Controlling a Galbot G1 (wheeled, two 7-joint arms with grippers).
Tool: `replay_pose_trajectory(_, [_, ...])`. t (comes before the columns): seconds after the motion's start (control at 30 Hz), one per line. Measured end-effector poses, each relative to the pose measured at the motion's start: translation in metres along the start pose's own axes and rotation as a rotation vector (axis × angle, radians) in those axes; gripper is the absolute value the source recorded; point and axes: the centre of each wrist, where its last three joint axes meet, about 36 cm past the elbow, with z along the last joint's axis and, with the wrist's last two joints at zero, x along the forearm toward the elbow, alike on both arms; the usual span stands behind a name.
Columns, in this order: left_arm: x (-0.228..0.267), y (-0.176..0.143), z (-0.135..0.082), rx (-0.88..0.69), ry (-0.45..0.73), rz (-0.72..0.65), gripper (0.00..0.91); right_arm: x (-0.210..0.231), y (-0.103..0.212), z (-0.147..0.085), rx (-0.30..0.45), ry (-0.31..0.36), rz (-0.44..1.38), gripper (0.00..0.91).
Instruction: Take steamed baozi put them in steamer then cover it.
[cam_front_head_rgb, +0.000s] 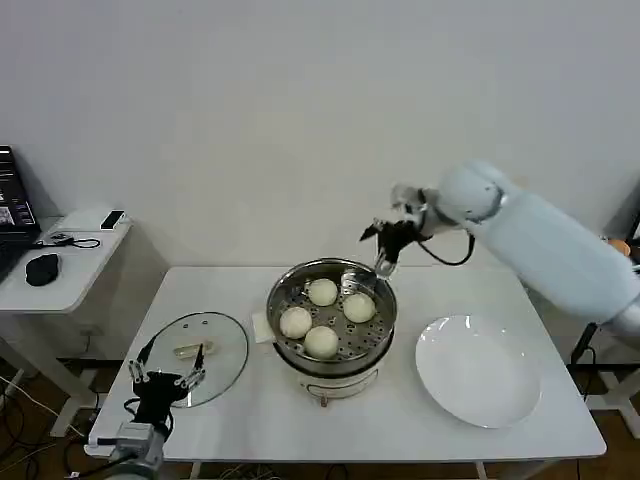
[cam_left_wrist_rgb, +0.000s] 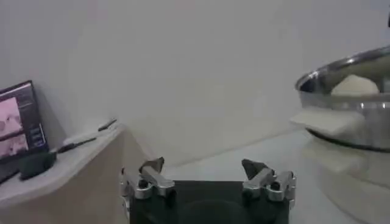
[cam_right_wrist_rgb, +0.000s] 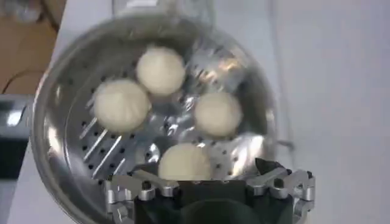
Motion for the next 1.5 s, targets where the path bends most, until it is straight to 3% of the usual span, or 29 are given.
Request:
replay_pose_trajectory(0.4, [-0.006, 0.003, -0.002, 0.101, -0.055, -0.024, 0.907, 0.091, 0.03, 0.05, -0.096, -0.331, 0.451, 0.907])
replay_pose_trajectory(0.7, [-0.005, -0.004, -0.004, 0.145, -0.068, -0.015, 0.907, 0.096, 0.086, 0.095, -0.225, -0.509, 0.755, 0.907])
replay_pose_trajectory(1.07, [-0.004, -0.002, -0.005, 0.128, -0.065, -0.025, 0.907, 0.057, 0.187, 0.158, -0.448, -0.643, 0.971, 0.907])
replay_pose_trajectory(1.3, [-0.004, 0.001, -0.002, 0.102, -0.046, -0.043, 0.907, 0.013, 0.264, 0.199, -0.644, -0.658, 1.065, 0.907])
replay_pose_trajectory(1.5, [-0.001, 0.002, -0.001, 0.072, -0.029, -0.063, 0.907, -0.016, 0.327, 0.217, -0.806, -0.655, 1.113, 0.907])
